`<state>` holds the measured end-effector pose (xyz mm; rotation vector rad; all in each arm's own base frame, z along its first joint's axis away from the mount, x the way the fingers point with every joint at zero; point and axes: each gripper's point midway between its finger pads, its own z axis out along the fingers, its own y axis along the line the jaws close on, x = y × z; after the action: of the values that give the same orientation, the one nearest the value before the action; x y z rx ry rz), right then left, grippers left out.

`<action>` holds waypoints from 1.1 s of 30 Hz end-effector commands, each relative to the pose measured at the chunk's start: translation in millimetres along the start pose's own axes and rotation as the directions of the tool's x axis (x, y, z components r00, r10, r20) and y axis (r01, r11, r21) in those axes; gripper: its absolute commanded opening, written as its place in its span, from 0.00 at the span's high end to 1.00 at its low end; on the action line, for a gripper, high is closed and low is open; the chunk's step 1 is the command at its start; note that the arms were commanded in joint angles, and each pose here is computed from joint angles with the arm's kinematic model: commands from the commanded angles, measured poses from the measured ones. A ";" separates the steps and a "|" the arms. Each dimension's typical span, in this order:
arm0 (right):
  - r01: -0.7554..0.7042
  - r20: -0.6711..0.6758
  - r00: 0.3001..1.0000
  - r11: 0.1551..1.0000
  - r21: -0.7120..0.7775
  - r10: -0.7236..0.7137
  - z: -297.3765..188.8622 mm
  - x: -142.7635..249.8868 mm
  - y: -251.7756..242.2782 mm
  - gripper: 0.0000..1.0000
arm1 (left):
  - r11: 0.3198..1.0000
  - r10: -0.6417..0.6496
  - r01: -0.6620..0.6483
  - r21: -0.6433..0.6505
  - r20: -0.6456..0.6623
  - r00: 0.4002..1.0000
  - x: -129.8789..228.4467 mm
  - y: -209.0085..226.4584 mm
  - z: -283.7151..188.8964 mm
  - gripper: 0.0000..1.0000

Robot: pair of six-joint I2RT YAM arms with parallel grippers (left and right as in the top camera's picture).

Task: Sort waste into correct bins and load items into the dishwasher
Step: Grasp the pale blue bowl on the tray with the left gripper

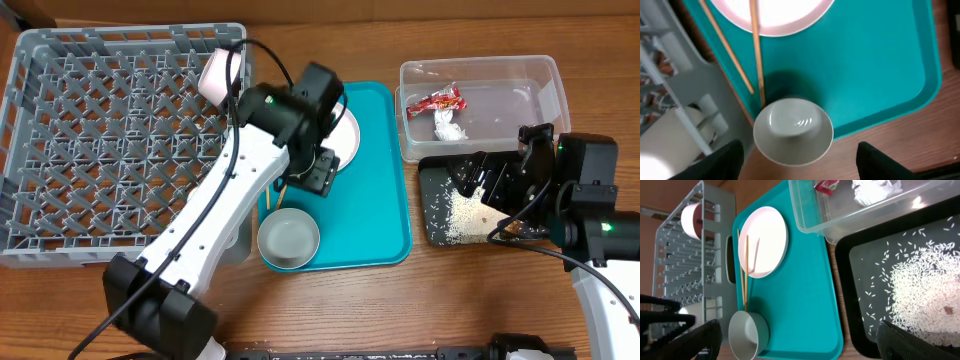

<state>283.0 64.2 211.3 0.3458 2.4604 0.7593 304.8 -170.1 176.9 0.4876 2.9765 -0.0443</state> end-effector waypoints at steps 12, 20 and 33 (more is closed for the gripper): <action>0.019 0.033 0.999 1.000 0.001 -0.019 -6.3 -7.9 3.4 0.00 | 0.900 0.274 -0.265 0.346 0.022 0.961 33.0 39.7 73.9 0.18; 0.019 0.033 0.999 1.000 0.001 -0.019 -6.3 -7.9 3.4 0.00 | 0.910 0.289 -0.267 0.318 -0.022 0.957 46.7 42.9 93.7 0.20; 0.019 0.033 0.999 1.000 0.001 -0.019 -6.3 -7.9 3.4 0.00 | 0.925 0.260 -0.253 0.283 0.014 0.966 43.4 46.5 121.9 0.39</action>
<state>282.9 64.2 211.4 0.3427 2.4600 0.7583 296.5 -120.6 55.5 0.9324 2.8960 -0.4591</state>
